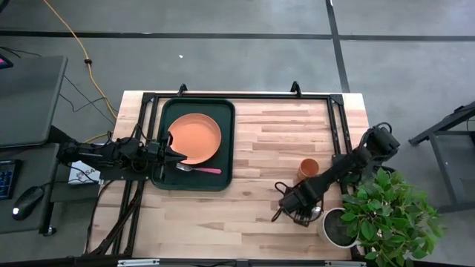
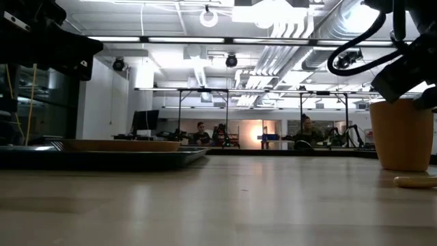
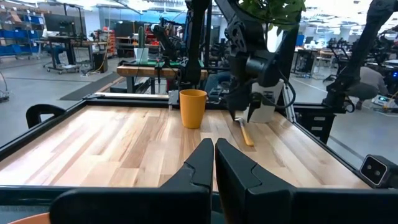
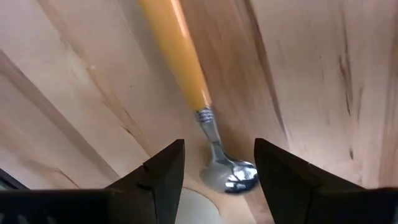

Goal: Pick and place plate/cup/fork/spoon on tray
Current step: Put the pink fork on the black serving tray to the left side of the orange plate

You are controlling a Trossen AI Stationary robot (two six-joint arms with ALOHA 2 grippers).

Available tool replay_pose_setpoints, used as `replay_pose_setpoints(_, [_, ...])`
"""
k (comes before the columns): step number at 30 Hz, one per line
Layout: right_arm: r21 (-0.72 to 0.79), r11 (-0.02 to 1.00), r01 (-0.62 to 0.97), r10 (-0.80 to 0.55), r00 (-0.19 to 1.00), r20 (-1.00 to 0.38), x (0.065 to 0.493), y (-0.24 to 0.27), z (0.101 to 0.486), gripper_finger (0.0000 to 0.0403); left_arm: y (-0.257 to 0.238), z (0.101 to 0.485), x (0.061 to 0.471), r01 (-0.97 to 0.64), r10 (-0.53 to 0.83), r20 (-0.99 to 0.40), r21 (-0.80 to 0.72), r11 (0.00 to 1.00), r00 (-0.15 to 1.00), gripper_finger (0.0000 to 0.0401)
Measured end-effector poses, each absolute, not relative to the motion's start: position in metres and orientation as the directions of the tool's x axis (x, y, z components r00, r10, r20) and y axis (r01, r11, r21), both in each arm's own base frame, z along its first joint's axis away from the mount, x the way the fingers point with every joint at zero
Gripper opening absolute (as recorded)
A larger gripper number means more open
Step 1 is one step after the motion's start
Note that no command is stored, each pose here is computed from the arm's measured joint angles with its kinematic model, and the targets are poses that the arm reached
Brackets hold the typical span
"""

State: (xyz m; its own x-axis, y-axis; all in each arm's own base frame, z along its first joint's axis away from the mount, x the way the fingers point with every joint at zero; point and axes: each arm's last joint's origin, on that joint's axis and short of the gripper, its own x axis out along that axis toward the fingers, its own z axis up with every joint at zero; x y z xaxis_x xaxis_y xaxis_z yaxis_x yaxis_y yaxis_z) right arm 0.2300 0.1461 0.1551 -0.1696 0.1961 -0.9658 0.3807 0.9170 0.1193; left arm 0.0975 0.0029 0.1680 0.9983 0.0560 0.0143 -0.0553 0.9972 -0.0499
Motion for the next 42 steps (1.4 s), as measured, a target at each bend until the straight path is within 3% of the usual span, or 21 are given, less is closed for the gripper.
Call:
replay_pose_setpoints(8, [0.137, 0.908, 0.397, 0.201, -0.126, -0.971, 0.233, 0.149, 0.154, 0.0184, 0.003, 0.168, 0.098, -0.055, 0.056, 0.015, -0.050, 0.997, 0.998, 0.0003])
replay_pose_setpoints(19, [0.078, 0.912, 0.404, 0.188, -0.240, -0.952, 0.232, 0.159, 0.128, 0.0181, 0.003, 0.168, 0.098, -0.055, 0.056, 0.015, -0.050, 0.997, 0.998, 0.0003])
replay_pose_setpoints(23, [0.046, 0.906, 0.421, 0.161, -0.242, -0.957, 0.231, 0.158, 0.127, 0.0146, 0.003, 0.168, 0.098, -0.055, 0.056, 0.014, -0.050, 0.997, 0.998, 0.0003])
replay_pose_setpoints(30, [0.011, 0.907, 0.421, 0.134, -0.264, -0.955, 0.229, 0.156, 0.128, 0.0017, 0.003, 0.168, 0.098, -0.055, 0.056, 0.014, -0.050, 0.997, 0.998, 0.0003])
replay_pose_setpoints(38, [-0.040, 0.948, 0.316, 0.032, -0.220, -0.975, 0.245, 0.161, 0.154, 0.0006, 0.003, 0.168, 0.098, -0.055, 0.056, 0.014, -0.050, 0.997, 0.998, 0.0003])
replay_pose_setpoints(42, [0.014, 0.980, 0.197, 0.047, -0.165, -0.985, 0.260, 0.167, 0.179, 0.0002, 0.003, 0.168, 0.098, -0.055, 0.056, 0.015, -0.050, 0.997, 0.998, 0.0003])
